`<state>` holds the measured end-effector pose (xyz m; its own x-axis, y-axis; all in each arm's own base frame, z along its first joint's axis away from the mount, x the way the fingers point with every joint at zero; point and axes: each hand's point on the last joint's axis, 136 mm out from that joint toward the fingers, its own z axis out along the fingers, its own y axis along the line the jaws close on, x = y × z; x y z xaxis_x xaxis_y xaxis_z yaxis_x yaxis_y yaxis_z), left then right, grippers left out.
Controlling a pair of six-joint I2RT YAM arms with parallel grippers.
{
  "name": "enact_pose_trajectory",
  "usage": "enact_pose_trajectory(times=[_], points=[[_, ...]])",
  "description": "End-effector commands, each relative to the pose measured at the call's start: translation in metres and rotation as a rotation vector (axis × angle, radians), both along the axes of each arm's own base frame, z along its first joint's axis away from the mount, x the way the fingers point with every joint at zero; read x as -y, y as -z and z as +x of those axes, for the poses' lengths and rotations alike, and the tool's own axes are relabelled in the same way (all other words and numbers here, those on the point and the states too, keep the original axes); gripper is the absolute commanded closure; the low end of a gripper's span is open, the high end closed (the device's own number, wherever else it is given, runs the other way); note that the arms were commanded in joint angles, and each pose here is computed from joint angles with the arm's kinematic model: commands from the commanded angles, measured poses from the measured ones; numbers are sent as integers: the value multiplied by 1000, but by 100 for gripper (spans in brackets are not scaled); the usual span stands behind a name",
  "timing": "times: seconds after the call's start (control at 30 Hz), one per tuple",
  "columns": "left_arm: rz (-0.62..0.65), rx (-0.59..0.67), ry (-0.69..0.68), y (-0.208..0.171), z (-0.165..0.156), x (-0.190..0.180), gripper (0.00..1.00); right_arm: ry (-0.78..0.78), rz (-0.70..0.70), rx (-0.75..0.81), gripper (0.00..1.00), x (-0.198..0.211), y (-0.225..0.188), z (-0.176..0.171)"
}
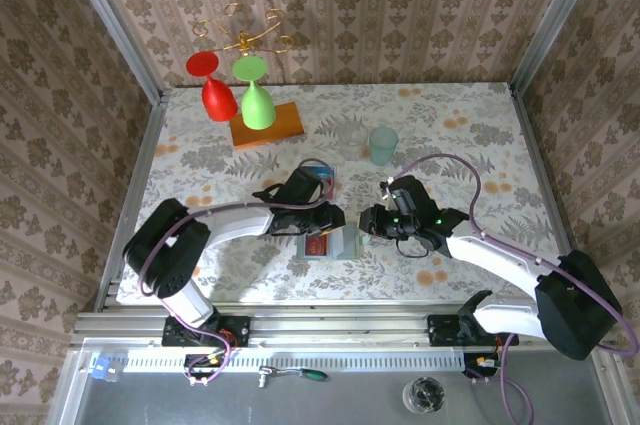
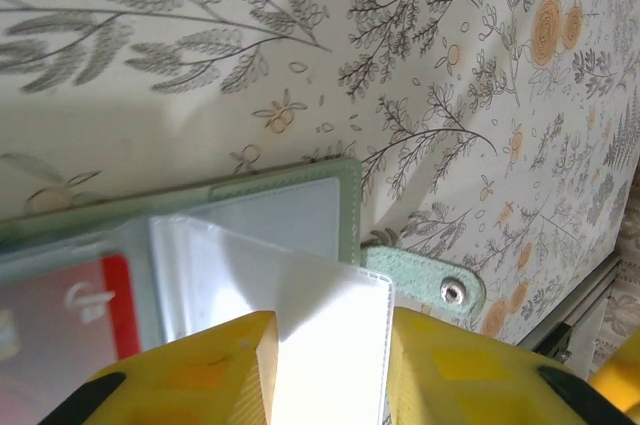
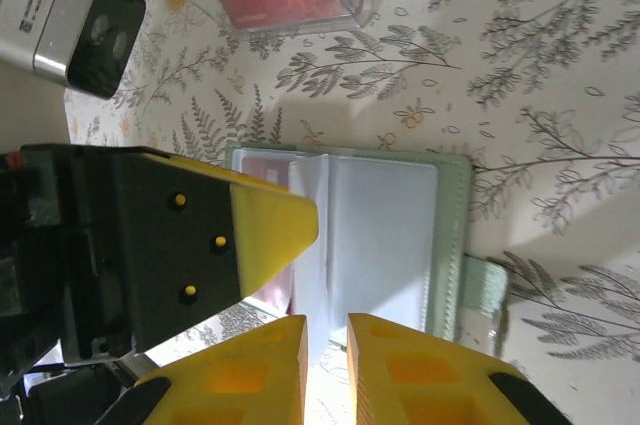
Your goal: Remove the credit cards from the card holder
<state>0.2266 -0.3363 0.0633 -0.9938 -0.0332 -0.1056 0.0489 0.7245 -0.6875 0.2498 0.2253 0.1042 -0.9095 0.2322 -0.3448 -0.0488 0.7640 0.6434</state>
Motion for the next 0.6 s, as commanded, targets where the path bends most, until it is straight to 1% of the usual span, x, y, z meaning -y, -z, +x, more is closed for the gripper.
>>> enact_pose_trajectory(times=[0.0, 0.27, 0.47, 0.57], points=[[-49, 5, 35, -8, 3, 19, 63, 15, -34, -14, 79, 11, 6, -6], [-73, -11, 67, -4, 9, 36, 62, 16, -32, -26, 77, 13, 6, -8], [-92, 7, 66, -13, 15, 32, 62, 11, -9, -47, 77, 6, 8, -7], [-117, 24, 68, -25, 16, 28, 62, 3, 9, -60, 77, -3, 11, -5]])
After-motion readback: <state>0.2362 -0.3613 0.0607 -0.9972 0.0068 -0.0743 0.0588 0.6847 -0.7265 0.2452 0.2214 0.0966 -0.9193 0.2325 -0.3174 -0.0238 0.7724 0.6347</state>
